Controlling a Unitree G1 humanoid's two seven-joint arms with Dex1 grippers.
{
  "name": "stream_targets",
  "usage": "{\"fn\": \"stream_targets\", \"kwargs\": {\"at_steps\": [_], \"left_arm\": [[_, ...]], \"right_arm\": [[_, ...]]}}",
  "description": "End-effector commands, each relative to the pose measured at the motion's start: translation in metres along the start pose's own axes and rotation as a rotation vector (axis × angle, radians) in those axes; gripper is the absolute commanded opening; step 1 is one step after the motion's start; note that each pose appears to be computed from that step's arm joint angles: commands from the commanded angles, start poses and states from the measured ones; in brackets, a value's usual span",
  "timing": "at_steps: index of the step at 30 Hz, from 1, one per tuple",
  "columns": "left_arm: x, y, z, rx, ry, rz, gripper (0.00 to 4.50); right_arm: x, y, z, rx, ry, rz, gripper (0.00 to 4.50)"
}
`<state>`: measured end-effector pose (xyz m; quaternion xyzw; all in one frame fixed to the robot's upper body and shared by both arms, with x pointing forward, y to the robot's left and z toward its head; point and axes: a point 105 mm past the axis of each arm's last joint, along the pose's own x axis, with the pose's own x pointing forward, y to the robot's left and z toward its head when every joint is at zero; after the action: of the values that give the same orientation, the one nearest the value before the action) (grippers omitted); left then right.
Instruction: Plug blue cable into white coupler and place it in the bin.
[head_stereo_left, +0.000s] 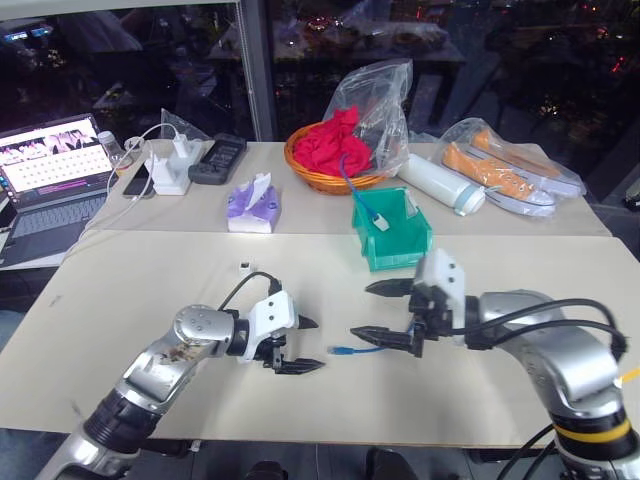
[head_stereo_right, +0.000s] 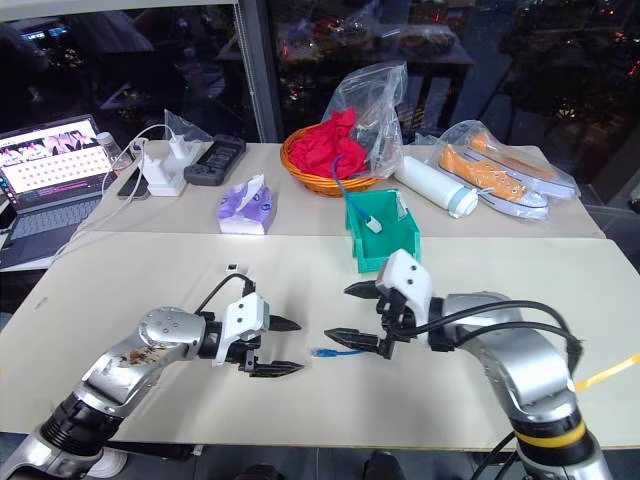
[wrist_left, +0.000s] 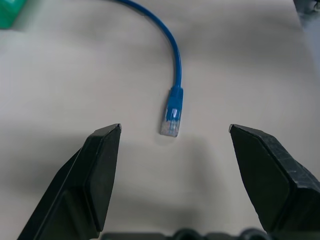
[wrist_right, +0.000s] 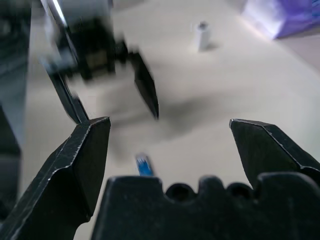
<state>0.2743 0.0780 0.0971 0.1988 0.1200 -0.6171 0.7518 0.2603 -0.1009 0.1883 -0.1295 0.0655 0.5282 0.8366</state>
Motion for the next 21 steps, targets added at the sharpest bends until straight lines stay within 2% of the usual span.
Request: {"fn": "stream_targets", "kwargs": {"at_steps": [1,7,10,18,21], "left_arm": [[0.006,0.004,0.001,0.049,-0.012,0.006,3.74],[0.017,0.000,-0.006,0.080,-0.007,-0.030,3.74],[0.018,0.000,-0.015,0.064,0.008,-0.030,3.04],[0.027,-0.003,-0.026,0.049,0.010,-0.057,0.06],[0.029,0.000,-0.018,0.034,-0.033,-0.045,0.05]], "right_arm": [[-0.006,0.008,0.009,0.010,-0.024,-0.044,4.46],[-0.012,0.005,0.014,0.034,-0.036,-0.145,4.46],[-0.018,0.001,0.017,0.023,-0.029,-0.189,4.50],[-0.024,0.000,0.020,0.021,-0.010,-0.242,4.50],[-0.029,-0.003,0.016,0.057,0.008,-0.276,4.50]]}}
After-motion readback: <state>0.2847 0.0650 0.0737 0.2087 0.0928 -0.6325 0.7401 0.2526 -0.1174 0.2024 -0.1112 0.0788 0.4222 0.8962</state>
